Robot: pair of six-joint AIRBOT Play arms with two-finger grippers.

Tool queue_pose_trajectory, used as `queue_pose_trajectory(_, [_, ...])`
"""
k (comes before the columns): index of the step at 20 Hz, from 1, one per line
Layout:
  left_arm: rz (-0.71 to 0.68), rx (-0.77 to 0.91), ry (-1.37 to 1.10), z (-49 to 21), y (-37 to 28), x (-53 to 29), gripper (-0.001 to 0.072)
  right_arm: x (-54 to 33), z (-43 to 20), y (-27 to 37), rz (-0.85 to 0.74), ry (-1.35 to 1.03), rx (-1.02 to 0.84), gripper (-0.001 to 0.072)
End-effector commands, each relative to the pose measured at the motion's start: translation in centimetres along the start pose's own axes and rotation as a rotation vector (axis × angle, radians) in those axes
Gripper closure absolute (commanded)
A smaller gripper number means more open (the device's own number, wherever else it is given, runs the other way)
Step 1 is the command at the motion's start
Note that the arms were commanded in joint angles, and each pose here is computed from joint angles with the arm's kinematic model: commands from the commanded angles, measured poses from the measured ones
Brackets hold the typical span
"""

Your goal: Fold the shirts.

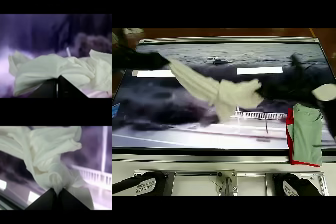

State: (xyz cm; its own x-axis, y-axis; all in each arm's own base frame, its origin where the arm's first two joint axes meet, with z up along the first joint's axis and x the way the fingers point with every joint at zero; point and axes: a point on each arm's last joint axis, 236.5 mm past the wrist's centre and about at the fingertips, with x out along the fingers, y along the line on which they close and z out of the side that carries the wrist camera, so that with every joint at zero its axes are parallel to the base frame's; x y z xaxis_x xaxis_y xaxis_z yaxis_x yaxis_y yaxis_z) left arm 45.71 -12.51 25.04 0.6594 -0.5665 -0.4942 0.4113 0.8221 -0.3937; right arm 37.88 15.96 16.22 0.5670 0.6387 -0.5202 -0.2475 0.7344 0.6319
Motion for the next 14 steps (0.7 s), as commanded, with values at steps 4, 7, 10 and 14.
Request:
queue_pose_trajectory(4, [0.017,0.345,-0.616,12.3,-15.0,-22.4,0.0665,-17.6,9.6,16.4,0.193,-0.527,-0.197,0.0652])
queue_pose_trajectory(7, [0.091,0.421,-0.609,10.2,-16.2,-25.7,0.0666,-18.8,6.6,18.5,0.218,-0.428,-0.23,0.0652])
queue_pose_trajectory(10, [0.236,0.435,-0.431,6.0,-13.4,-25.9,0.0665,-17.6,1.0,17.5,0.174,-0.188,-0.254,0.0652])
queue_pose_trajectory(14, [0.353,0.344,-0.213,0.5,-10.0,-26.0,0.0666,-17.4,-7.4,10.3,-0.096,0.201,-0.133,0.0652])
